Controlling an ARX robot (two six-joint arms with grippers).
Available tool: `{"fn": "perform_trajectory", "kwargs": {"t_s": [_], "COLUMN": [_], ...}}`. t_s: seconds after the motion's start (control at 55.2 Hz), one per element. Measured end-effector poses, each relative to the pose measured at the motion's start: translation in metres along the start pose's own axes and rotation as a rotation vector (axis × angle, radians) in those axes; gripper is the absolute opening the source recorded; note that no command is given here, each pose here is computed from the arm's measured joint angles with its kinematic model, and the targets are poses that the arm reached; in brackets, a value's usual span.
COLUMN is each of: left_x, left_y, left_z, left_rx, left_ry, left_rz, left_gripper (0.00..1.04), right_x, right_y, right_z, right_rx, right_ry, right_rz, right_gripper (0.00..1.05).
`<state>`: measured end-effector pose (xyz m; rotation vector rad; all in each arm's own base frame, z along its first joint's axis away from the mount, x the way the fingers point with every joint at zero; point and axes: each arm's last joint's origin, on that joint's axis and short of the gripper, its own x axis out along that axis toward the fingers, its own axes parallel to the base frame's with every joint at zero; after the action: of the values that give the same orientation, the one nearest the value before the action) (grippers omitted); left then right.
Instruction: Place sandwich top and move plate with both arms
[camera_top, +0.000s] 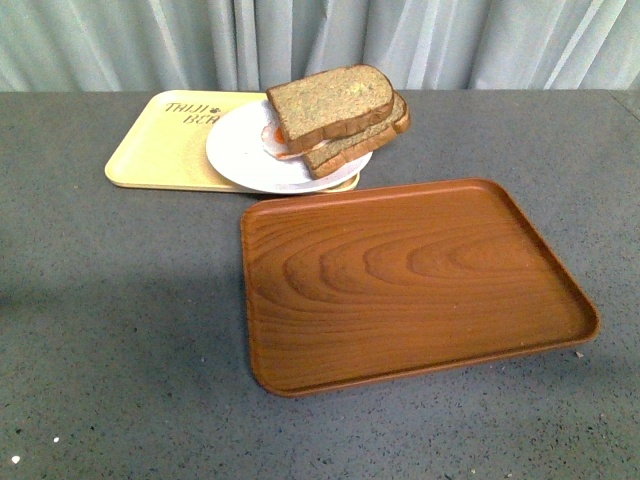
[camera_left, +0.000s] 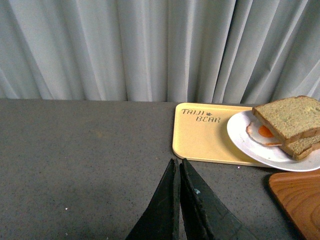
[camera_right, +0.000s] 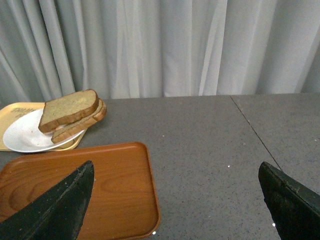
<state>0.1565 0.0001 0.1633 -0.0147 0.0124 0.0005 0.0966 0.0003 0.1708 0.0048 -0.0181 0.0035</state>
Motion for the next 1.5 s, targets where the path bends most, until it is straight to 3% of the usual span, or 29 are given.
{"fn": "perform_trajectory", "kwargs": {"t_s": [1.502], "left_x": [-0.055], "left_y": [0.0], "left_z": [0.002], "left_rx": [0.004], "left_ry": [0.007], "left_rz": [0.001], "left_gripper": [0.02], "right_x": [0.0], "right_y": [0.0], "right_z": [0.0], "right_rx": [0.0], "right_ry": [0.0], "right_rz": [0.0], "right_gripper": [0.96]}}
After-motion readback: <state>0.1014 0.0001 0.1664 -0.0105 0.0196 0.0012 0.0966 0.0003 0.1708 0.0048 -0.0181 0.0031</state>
